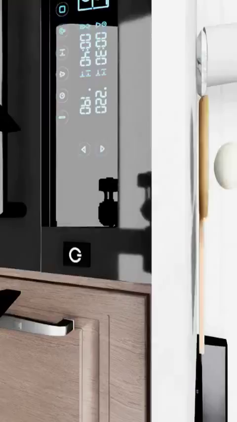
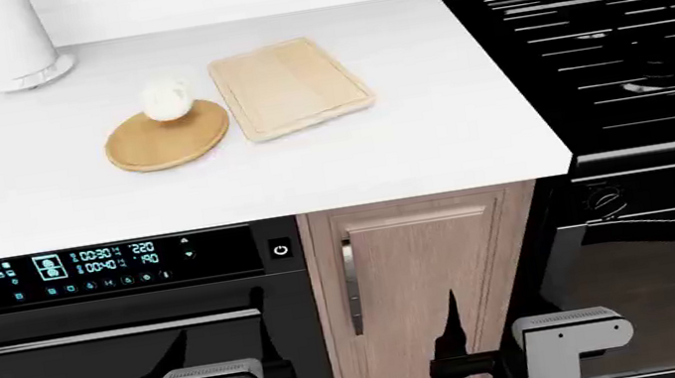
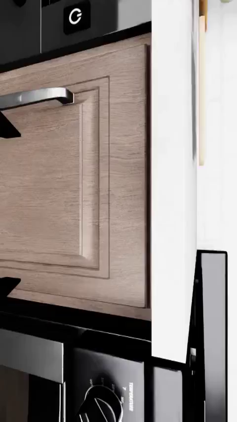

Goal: Pick the dumpling from the plate and place it on the cutting board. Then pick the condiment bottle from the cabinet and place it next to the cutting board.

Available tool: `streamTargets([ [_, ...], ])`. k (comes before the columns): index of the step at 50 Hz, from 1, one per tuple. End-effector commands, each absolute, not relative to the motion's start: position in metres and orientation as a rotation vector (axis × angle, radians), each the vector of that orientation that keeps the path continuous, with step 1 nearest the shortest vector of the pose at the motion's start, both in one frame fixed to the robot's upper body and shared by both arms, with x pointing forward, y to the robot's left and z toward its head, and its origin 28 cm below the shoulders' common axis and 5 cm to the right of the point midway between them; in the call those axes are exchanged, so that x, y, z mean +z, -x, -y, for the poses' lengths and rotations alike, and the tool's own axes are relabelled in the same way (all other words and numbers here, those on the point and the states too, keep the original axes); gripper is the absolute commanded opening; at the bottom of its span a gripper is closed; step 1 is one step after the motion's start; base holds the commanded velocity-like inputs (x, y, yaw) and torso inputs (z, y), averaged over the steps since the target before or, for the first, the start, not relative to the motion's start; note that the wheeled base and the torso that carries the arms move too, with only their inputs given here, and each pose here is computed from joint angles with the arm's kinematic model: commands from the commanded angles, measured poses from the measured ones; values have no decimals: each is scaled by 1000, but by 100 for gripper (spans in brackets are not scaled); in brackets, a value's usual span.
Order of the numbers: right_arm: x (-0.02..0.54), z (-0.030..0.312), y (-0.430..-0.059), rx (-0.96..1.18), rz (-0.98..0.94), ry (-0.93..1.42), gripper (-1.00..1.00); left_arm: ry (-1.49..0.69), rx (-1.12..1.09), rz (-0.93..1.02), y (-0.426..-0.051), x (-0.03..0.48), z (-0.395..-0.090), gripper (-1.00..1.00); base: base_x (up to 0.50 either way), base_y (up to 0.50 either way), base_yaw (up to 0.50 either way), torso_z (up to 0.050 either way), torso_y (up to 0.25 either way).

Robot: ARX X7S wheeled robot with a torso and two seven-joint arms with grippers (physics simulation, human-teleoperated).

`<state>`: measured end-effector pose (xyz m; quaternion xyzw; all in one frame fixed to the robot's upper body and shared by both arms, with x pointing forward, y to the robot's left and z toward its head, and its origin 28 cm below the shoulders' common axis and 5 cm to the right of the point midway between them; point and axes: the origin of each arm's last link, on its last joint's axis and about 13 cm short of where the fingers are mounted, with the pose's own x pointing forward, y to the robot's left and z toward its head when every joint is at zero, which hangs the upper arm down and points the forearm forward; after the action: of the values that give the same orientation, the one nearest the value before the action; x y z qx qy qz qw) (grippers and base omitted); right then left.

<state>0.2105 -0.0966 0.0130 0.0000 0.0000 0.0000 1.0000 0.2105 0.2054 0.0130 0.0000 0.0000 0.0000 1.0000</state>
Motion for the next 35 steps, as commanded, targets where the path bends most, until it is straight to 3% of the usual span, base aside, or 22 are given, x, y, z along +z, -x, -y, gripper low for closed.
streamTargets([
  [1, 13, 96, -210, 2, 0, 1, 100, 2, 0, 3, -210, 14, -206, 100, 0, 0, 0, 0, 0],
  [8, 12, 98, -207, 10, -1, 5, 100, 18, 11, 15, -208, 14, -209, 100, 0, 0, 0, 5, 0],
  [22, 17, 96, -211, 18, 9, 6, 100, 25, 2, 1, -210, 19, -212, 100, 0, 0, 0, 50, 0],
  [35, 97, 119, -233, 74, 28, 9, 100, -96, -11, 103, -234, 113, -260, 100, 0, 0, 0, 50, 0],
])
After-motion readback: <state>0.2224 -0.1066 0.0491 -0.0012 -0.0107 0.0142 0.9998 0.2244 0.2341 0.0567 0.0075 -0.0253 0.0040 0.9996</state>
